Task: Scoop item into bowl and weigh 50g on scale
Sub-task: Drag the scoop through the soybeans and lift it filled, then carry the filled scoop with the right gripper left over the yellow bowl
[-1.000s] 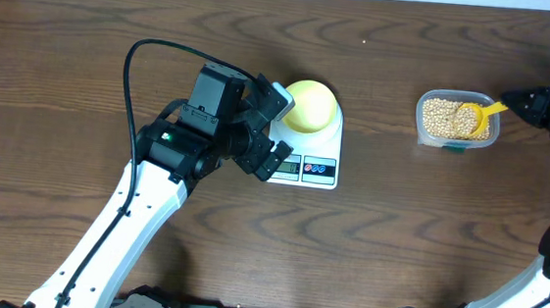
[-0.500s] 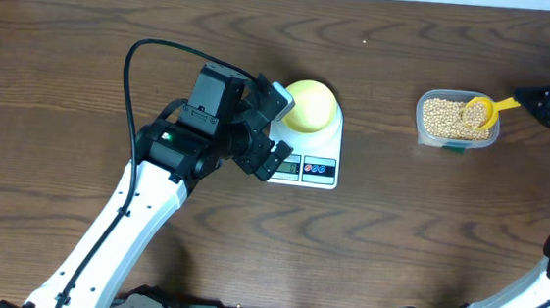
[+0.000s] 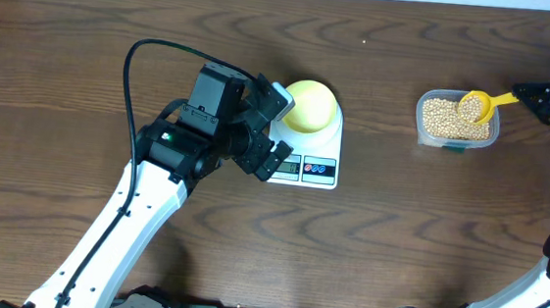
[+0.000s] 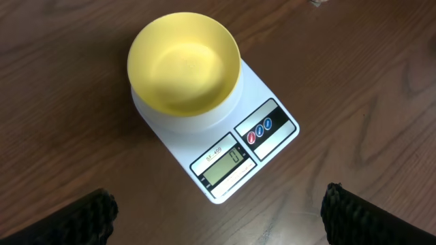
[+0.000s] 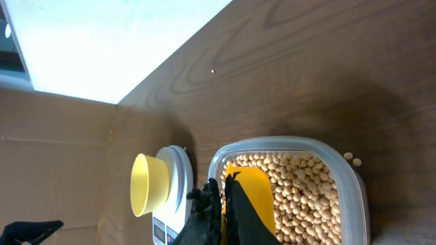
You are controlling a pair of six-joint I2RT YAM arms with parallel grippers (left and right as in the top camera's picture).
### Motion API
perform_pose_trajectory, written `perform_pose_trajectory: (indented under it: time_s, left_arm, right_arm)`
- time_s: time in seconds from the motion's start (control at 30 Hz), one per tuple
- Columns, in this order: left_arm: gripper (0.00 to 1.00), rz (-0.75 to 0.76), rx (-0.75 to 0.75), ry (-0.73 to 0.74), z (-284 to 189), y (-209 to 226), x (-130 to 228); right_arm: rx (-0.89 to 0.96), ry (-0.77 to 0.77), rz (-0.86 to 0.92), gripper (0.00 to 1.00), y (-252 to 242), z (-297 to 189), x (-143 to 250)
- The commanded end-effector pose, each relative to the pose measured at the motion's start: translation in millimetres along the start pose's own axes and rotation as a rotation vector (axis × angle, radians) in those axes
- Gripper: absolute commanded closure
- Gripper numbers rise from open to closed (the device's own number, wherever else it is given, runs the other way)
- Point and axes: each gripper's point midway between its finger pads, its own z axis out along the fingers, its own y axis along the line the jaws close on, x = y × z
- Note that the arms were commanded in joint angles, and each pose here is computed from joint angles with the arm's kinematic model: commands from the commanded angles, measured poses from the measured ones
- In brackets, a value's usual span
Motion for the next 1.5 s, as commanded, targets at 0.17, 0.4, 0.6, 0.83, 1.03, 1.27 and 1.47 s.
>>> perform_pose_trajectory:
  time_s: [0.17,0.4,0.6,0.83,1.03,1.27,1.47]
  left_arm:
    - [0.03,0.010,0.012,0.013,3.6,-0.8,4.1]
    - [0.02,0.010,0.012,0.013,3.6,-0.8,4.1]
    - [0.02,0.010,0.012,0.013,3.6,-0.8,4.1]
    - [0.02,0.011,0.012,0.013,3.6,-0.8,4.1]
    - [0.02,0.010,0.012,0.013,3.6,-0.7,4.1]
    - [0.02,0.010,0.012,0.013,3.6,-0.8,4.1]
    - [0.03,0.010,0.012,0.013,3.6,-0.8,4.1]
  right_arm:
    - [-0.043,-0.006,0.074,0.99,1.3,-1.7,0.7]
    - [-0.094,-0.007,0.077,0.99,10.1,-2.1,0.1]
    - [-0.117,-0.008,0.081,0.99,14.1,-2.3,-0.3]
    - [-0.142,-0.005,0.101,0.99,19.0,-1.5,-0.2]
    - [-0.151,0.013,0.116,0.99,24.4,5.3,2.3]
    - [-0.173,0.063,0.094,0.99,40.1,25.9,11.0]
    - [-0.193,0.110,0.082,0.99,54.8,44.4,20.0]
